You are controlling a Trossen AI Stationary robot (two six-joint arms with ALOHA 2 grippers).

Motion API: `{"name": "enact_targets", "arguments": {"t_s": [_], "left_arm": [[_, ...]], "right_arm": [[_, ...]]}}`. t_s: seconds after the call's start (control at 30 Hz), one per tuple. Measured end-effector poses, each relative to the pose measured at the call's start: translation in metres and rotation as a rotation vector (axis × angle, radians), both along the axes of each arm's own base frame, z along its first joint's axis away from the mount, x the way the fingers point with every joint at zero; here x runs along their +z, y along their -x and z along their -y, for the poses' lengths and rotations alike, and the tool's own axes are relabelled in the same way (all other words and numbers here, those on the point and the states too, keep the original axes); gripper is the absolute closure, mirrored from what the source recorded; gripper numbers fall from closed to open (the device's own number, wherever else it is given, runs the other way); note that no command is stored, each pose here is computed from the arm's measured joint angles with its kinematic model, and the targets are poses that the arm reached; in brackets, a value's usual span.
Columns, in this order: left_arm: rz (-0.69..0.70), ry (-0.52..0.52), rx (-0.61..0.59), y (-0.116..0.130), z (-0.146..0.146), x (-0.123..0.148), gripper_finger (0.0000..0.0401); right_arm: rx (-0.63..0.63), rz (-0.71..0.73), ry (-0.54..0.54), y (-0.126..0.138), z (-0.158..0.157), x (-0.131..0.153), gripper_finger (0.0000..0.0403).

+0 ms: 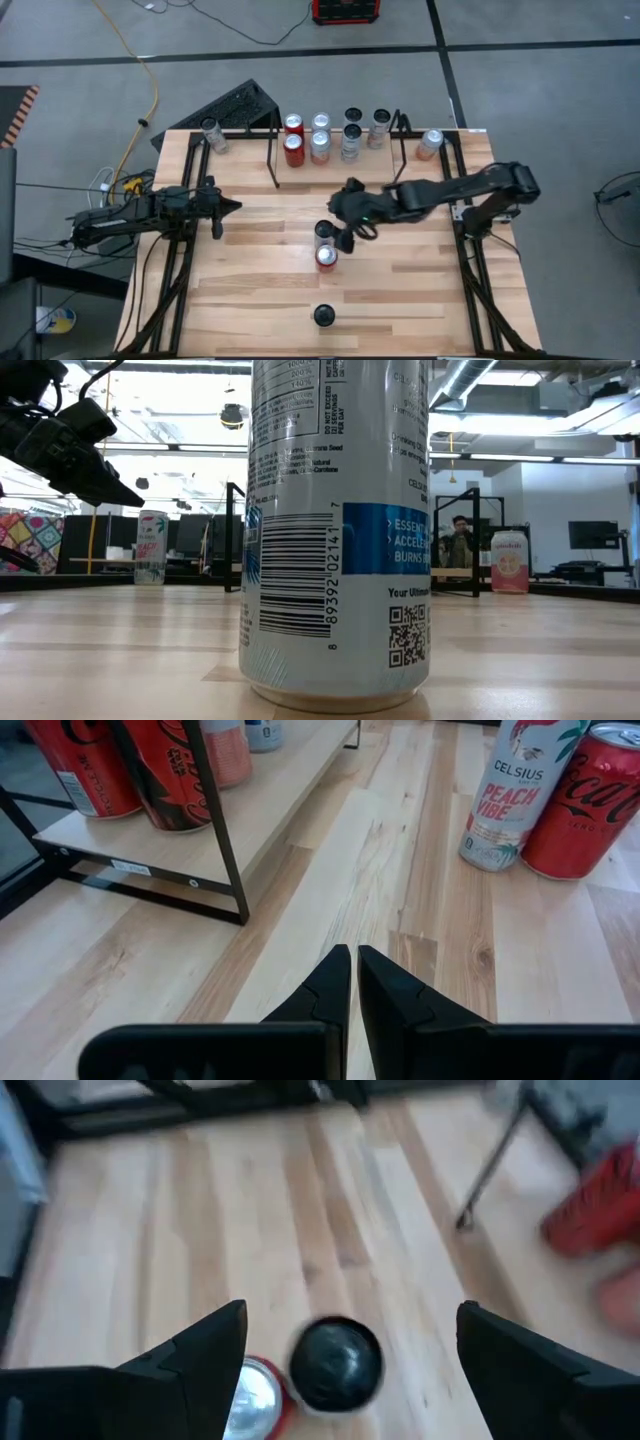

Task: Place canned beverage on shelf
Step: Put the bottom white pink soda can on the shelf aligned with the other white pink soda can

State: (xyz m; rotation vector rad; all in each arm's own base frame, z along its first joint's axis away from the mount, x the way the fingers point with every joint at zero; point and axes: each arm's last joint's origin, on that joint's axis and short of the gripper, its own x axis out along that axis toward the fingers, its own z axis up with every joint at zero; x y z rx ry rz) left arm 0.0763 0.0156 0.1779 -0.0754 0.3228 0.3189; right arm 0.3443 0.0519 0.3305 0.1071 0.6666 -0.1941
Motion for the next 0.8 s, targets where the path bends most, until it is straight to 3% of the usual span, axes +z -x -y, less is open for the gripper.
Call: {"name": "enact_targets", "arguments": {"t_s": [0.27,0.6,0.8], "left_arm": [[0.0,0.0,0.001,0.0,0.0,0.0,0.039],[0.0,-0.001,0.003,0.0,0.0,0.0,0.039],[0.0,-0.001,0.003,0.0,0.0,0.0,0.039]], "right_arm": [[-0.078,-0.077,-0.046,-0.021,0.013,-0.03,0.0079],[-0.07,-0.108,-0.081,-0.033,-0.007,-0.053,0.0079],[-0.133,-0.149,-0.108,-0.043,-0.008,-0.074,0.0079]]}}
